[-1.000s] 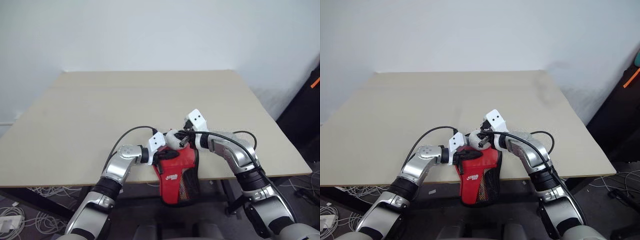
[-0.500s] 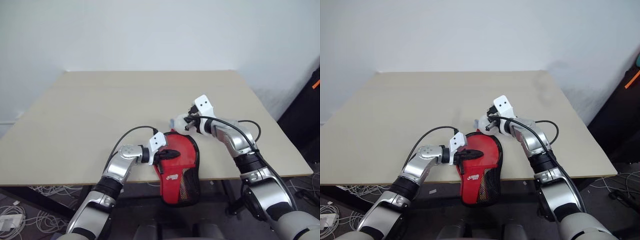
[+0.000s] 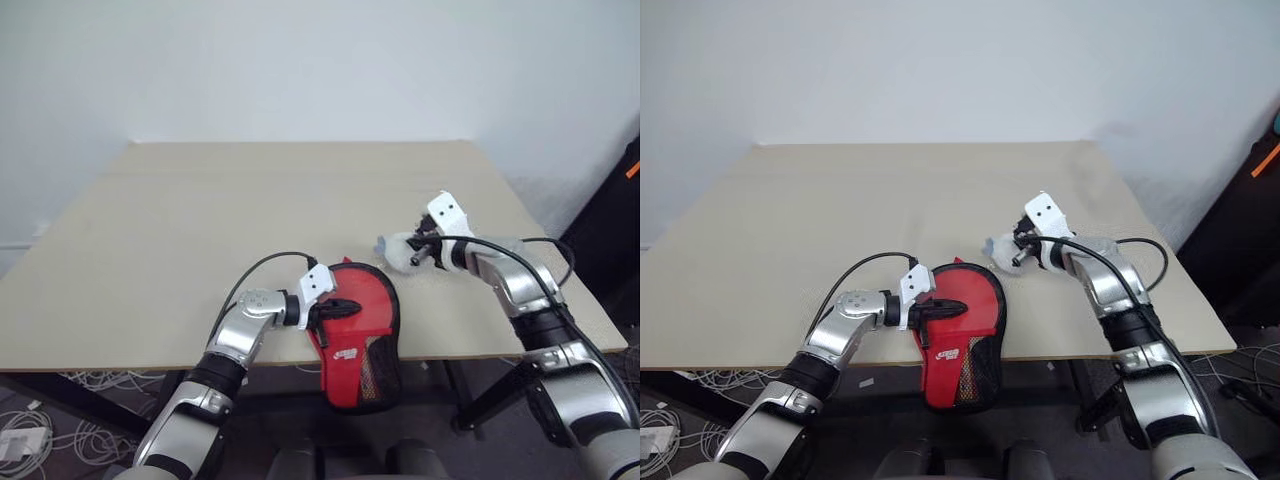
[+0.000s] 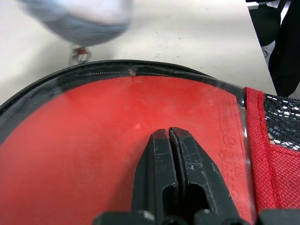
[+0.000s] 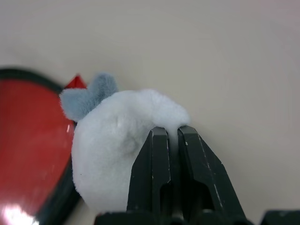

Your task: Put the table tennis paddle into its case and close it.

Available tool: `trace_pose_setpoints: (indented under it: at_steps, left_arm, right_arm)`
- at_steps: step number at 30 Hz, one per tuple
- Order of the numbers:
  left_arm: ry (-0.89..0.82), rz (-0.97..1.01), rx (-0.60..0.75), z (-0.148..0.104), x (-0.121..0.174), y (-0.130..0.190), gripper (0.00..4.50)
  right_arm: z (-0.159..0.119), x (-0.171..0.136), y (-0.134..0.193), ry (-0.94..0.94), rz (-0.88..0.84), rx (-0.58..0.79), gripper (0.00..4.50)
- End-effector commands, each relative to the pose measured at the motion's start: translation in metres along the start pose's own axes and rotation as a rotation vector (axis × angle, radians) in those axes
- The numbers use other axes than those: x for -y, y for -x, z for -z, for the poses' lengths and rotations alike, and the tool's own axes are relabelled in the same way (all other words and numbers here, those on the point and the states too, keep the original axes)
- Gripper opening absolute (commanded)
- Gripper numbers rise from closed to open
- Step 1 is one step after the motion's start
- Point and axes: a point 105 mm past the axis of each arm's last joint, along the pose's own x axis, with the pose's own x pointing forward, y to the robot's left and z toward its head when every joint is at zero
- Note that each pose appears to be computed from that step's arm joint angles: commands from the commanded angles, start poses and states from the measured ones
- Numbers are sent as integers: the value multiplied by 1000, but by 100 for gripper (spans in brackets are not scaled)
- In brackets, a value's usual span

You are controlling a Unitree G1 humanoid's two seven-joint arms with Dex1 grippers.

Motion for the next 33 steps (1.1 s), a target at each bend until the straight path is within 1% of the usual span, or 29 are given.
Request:
trace_pose_setpoints:
  at_steps: [1,5,10,20,28,33]
  left_arm:
    - [54,3,-116,32,5,0,0]
    - [52,2,-116,31,4,0,0]
    - [49,5,-121,32,2,-1,0]
    - [49,9,-115,31,0,-2,0]
    - [52,10,-115,30,-2,-2,0]
    - [54,9,-116,31,-2,-1,0]
  right_arm:
    - [-16,6,23,73,2,39,3]
    - [-6,3,43,88,-47,18,3]
    - [4,-9,70,86,-134,-3,3]
    - [19,-58,115,97,-441,-46,3]
    - [26,-59,126,100,-447,-78,3]
    - [27,-67,134,103,-486,-86,3]
